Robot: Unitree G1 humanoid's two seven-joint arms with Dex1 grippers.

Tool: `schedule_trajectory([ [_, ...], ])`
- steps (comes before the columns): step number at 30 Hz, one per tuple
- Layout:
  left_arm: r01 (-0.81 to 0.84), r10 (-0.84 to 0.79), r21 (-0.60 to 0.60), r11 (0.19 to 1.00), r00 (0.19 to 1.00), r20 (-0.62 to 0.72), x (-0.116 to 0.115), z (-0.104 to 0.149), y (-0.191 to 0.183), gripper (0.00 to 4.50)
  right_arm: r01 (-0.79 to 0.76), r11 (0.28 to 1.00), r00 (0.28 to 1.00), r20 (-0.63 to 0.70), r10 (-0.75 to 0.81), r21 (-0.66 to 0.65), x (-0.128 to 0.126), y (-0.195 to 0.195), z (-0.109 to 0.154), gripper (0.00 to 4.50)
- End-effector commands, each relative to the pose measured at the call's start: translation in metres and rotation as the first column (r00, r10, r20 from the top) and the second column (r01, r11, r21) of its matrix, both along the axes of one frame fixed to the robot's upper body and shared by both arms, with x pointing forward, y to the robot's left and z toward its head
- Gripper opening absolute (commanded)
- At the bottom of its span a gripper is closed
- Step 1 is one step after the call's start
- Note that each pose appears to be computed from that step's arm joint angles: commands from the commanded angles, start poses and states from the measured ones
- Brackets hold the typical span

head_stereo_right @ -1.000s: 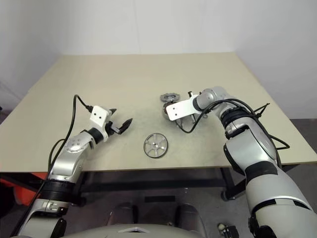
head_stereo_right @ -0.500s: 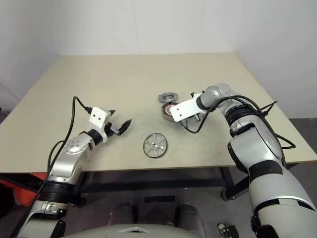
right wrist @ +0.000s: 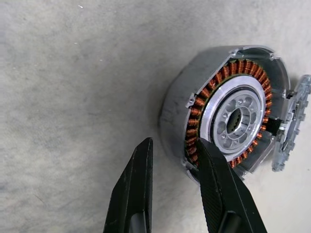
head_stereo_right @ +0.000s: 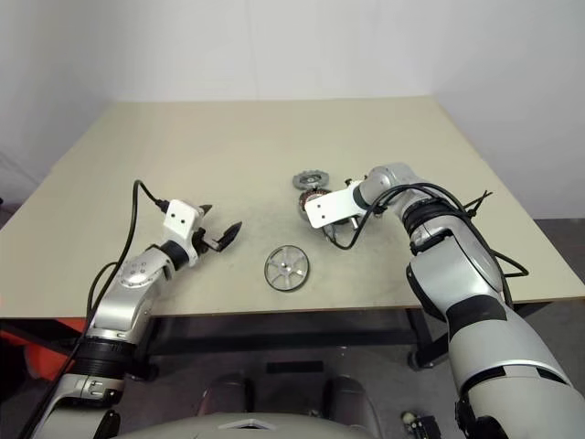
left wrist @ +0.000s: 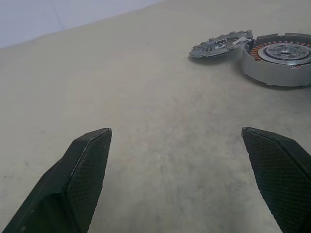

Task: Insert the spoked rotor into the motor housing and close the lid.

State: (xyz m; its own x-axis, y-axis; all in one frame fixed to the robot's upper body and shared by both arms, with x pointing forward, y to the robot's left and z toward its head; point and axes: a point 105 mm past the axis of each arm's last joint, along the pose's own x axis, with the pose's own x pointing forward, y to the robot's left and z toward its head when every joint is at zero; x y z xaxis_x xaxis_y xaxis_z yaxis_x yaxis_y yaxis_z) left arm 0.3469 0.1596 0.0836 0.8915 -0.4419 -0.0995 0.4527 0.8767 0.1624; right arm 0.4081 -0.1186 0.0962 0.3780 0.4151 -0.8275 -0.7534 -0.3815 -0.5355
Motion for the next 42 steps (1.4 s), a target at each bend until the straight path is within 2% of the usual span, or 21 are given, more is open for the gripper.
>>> schedule_trajectory([
  [1, -0.011, 0.011, 0.004, 1.000, 0.998, 0.067, 0.001, 0.019, 0.003, 4.50, -0.024, 1.000, 1.000, -0.002, 0.024, 0.005, -0.001, 0.002, 0.006, 0.57],
  [3, -0.011, 0.011, 0.003, 1.000, 0.998, 0.067, 0.002, 0.018, 0.003, 4.50, -0.023, 1.000, 1.000, 0.004, 0.023, 0.013, -0.001, 0.003, 0.007, 0.04],
  [11, -0.004, 0.004, 0.002, 1.000, 0.998, 0.069, 0.003, 0.019, 0.000, 4.50, 0.000, 0.999, 0.999, 0.041, -0.001, 0.040, 0.004, 0.003, 0.012, 0.04],
  [15, -0.003, 0.003, 0.002, 1.000, 0.998, 0.067, 0.003, 0.018, 0.000, 4.50, 0.014, 0.998, 0.997, 0.079, -0.019, 0.068, 0.009, 0.000, 0.024, 0.04],
  [23, -0.002, 0.002, 0.000, 1.000, 0.998, 0.064, 0.002, 0.016, -0.001, 4.50, -0.069, 0.992, 0.997, 0.049, 0.065, 0.102, -0.002, -0.002, 0.046, 0.04],
  [28, -0.001, 0.001, -0.001, 1.000, 0.998, 0.062, 0.002, 0.016, -0.002, 4.50, -0.130, 0.985, 0.991, -0.005, 0.132, 0.110, -0.019, -0.003, 0.042, 0.04],
  [34, 0.001, -0.001, 0.000, 1.000, 0.998, 0.062, 0.002, 0.015, -0.001, 4.50, -0.147, 0.984, 0.985, -0.071, 0.154, 0.095, -0.036, -0.007, 0.023, 0.04],
  [42, 0.003, -0.003, 0.003, 1.000, 0.998, 0.060, 0.001, 0.015, -0.001, 4.50, -0.140, 0.988, 0.987, -0.070, 0.144, 0.064, -0.042, -0.015, 0.021, 0.04],
])
